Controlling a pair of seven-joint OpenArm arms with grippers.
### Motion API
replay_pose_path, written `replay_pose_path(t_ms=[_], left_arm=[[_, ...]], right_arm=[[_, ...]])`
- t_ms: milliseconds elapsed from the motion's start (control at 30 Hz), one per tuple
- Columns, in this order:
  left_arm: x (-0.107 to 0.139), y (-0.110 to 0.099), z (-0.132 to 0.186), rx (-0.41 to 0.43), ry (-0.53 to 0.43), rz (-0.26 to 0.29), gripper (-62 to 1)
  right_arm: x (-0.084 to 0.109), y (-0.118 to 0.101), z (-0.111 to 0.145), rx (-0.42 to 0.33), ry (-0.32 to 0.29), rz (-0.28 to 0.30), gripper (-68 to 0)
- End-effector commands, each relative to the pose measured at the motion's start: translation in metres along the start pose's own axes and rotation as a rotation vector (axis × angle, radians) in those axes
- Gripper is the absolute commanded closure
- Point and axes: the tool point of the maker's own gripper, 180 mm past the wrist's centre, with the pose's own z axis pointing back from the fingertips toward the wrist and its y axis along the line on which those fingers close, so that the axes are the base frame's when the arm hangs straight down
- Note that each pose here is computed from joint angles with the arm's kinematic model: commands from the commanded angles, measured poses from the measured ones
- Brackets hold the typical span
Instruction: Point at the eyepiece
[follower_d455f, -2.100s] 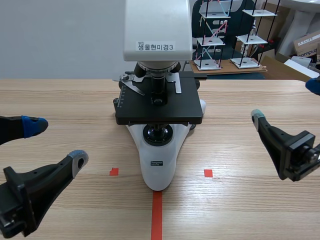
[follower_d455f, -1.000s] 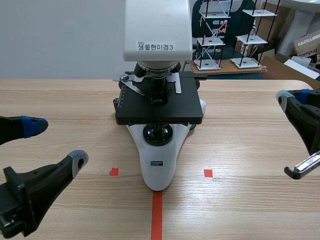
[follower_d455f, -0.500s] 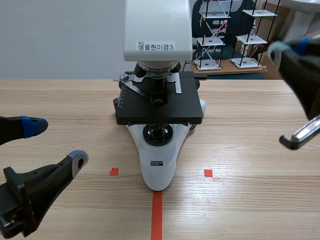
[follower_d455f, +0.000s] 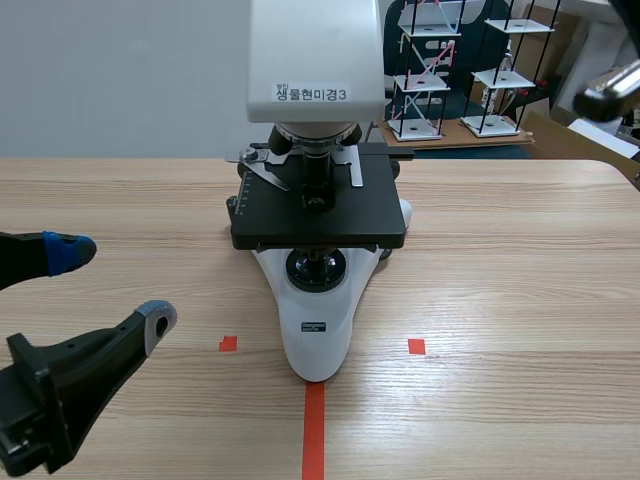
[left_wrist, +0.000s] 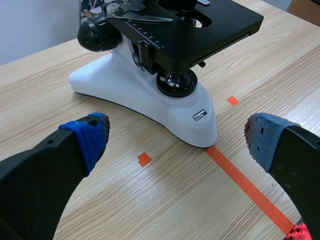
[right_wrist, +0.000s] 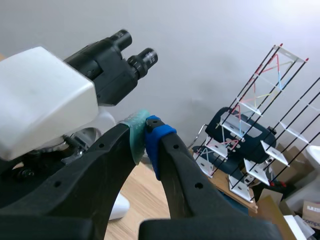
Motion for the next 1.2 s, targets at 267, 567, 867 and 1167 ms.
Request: replay_pose_path(t_ms=[267,567,867,1167], left_arm=[[0.006,-0.001,0.000,0.000,-0.026,0.007,-57.0],[0.006,-0.001,0.000,0.000,-0.026,0.007,-57.0],[0.006,-0.001,0.000,0.000,-0.026,0.007,-57.0],[0.006,-0.001,0.000,0.000,-0.025,0.007,-57.0]], right_arm=[[-0.003,-0.018,-0.034,-0.016,-0.036,-0.012,-0.2],[-0.019,-0.034,-0.075,-0.006,-0.039,-0.024,-0.2],[-0.025,-0.029,-0.118,0.095,-0.039,-0.026,-0.2],[-0.024,-0.035,-0.131,0.134,-0.046,-0.055,-0.2]])
